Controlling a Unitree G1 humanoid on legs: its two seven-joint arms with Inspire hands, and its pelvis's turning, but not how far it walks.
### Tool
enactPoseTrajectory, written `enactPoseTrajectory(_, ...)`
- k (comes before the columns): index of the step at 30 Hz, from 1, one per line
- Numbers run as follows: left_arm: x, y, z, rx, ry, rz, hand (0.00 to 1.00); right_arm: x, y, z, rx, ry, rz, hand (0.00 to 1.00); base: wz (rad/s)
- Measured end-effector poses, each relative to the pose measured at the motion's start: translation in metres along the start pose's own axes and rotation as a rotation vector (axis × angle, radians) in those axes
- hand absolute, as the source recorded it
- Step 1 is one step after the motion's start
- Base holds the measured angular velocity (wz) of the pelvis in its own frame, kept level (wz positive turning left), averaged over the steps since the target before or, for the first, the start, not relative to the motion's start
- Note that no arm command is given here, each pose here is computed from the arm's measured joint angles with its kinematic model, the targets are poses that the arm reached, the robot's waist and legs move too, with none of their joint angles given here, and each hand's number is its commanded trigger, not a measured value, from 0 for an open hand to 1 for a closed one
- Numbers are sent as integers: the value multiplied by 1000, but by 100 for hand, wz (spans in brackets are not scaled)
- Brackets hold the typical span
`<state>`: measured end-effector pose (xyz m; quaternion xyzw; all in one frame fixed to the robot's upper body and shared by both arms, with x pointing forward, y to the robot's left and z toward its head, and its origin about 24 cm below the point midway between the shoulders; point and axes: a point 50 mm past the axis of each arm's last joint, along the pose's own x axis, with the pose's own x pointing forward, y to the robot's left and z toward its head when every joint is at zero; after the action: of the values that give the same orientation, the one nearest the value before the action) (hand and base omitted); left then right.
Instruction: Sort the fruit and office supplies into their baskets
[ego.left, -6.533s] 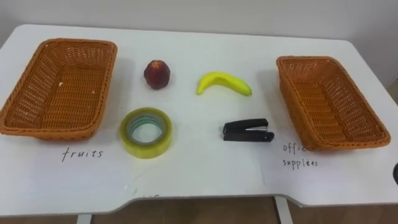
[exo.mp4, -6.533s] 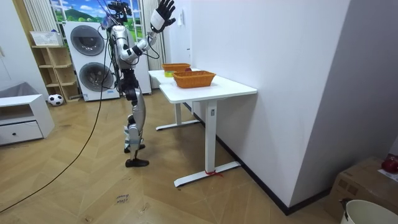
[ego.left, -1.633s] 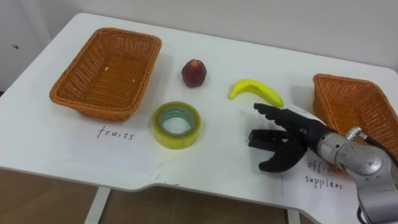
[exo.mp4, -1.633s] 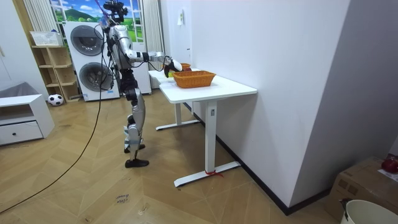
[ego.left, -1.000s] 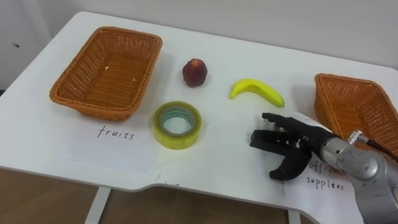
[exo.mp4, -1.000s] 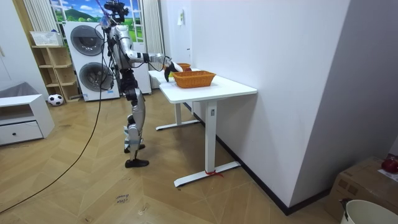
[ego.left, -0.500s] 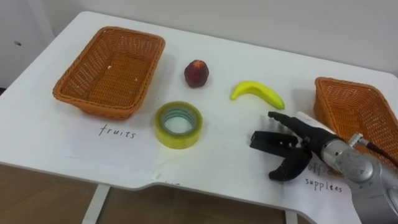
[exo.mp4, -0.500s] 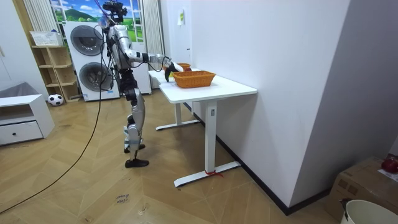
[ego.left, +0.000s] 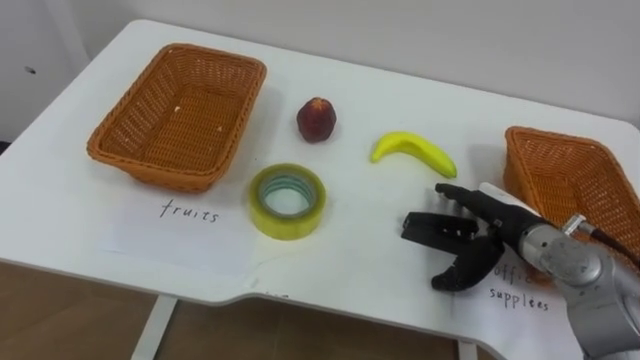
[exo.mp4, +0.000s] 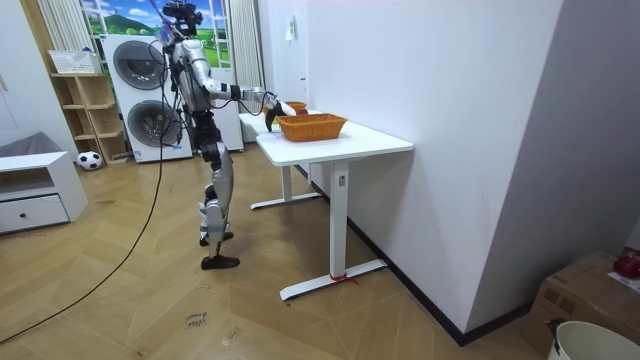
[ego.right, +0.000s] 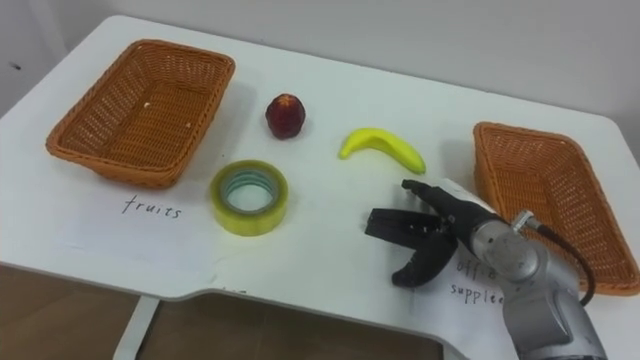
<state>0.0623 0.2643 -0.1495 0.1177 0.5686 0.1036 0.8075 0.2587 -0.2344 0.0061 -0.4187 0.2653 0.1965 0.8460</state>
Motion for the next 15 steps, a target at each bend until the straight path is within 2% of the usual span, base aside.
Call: enactPoseTrajectory(15, 0, 0, 4, 38, -16, 25, 0, 5, -1, 0, -19, 27, 24, 0, 0)
